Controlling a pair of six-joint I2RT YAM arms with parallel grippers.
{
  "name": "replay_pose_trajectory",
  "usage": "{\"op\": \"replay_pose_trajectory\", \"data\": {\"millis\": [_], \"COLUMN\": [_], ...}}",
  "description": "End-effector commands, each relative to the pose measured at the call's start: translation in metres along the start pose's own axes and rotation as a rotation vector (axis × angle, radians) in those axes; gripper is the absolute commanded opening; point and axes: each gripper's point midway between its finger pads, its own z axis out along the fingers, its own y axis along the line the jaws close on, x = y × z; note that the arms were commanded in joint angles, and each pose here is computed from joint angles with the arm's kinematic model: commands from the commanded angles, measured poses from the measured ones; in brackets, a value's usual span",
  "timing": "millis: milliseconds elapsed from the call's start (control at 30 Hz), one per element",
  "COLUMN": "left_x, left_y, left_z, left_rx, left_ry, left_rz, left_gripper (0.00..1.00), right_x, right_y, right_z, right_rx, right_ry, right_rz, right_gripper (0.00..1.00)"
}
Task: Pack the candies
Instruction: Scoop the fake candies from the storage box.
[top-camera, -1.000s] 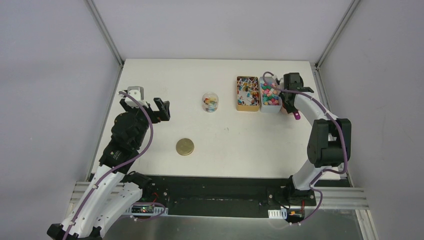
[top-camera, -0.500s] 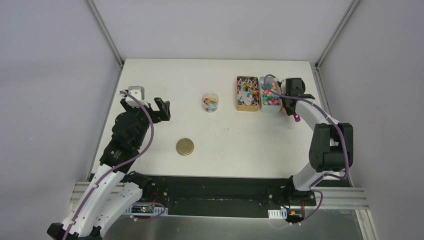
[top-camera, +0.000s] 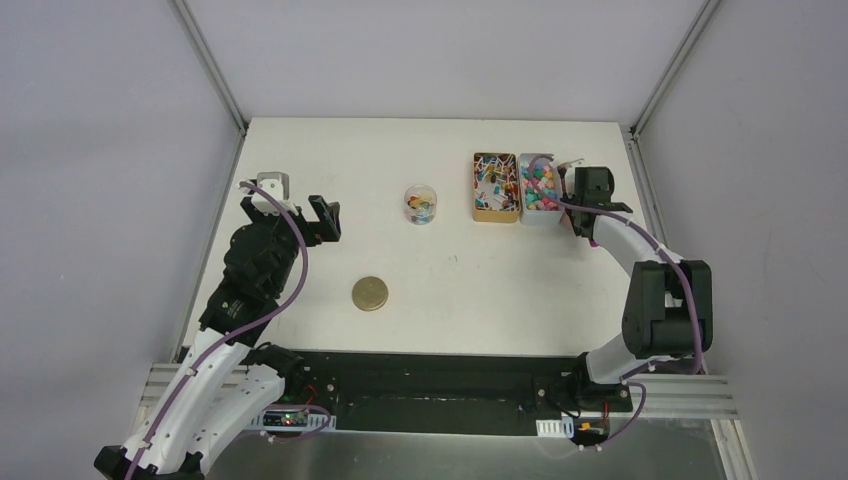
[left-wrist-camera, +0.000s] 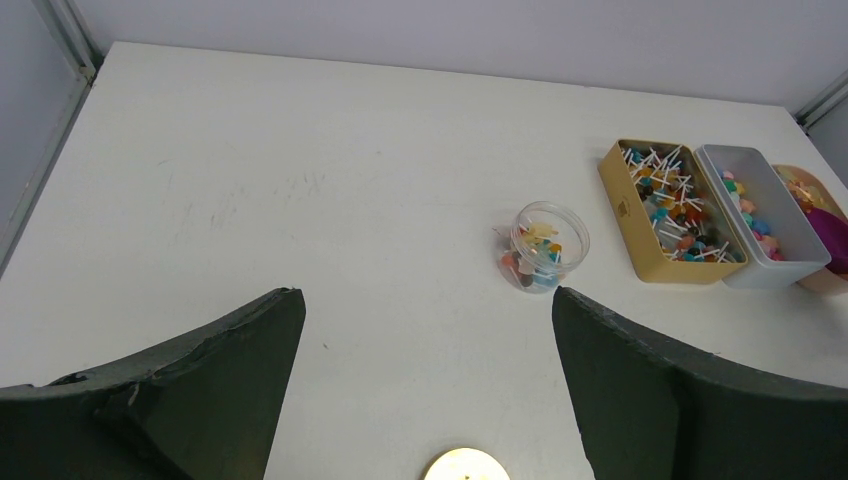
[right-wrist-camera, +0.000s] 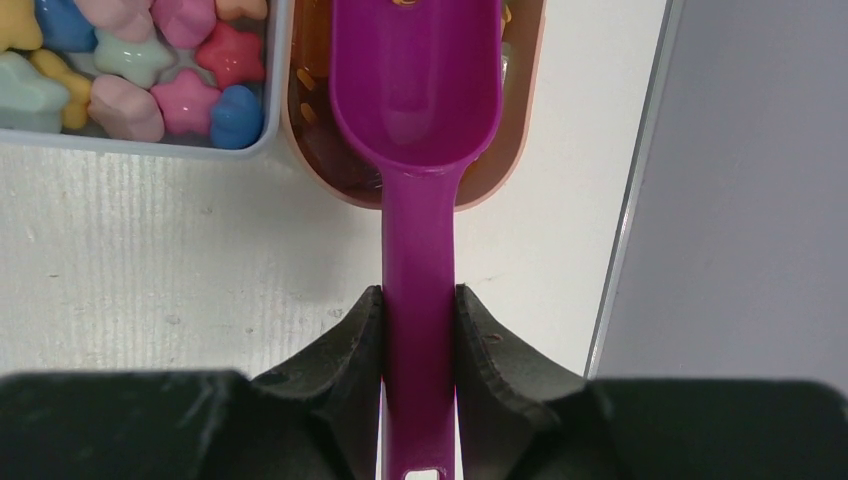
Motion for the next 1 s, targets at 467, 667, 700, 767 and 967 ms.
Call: {"op": "replay_pose_trajectory", "data": {"millis": [467,667,700,767,967], "left_x": [-0.004,-0.004,-0.004,-0.004,-0.004], "left_y": [0.002,0.002,0.002,0.003,0.002], "left_z": [0.0,0.0,0.0,0.0,0.0], "left_rx": [-0.007,-0.008,-0.008,-0.009,-0.007], "left_ry": [-0.016,-0.015,-0.015,-0.014,-0.015], "left_rz": [0.007,0.007,0.006,0.007,0.005], "left_gripper": [0.99,0.99,0.99,0.99,0.99], "right_x": [-0.016,-0.017,-0.017,-0.018,-0.018], "right_y": [-0.014,-0.017,-0.018,-0.019,-0.021], "right_z": [-0.017,-0.022,-0.023,-0.025,-0.031], "right_rx": [0.053,0.064,0.067,0.07,0.076], "right_ry": [-0.152,-0.169,-0.172,-0.178,-0.203], "right_rz": [0.087,0.091,0.092,0.095,0.098], "right_gripper": [0.0,0.0,0.0,0.0,0.0]}}
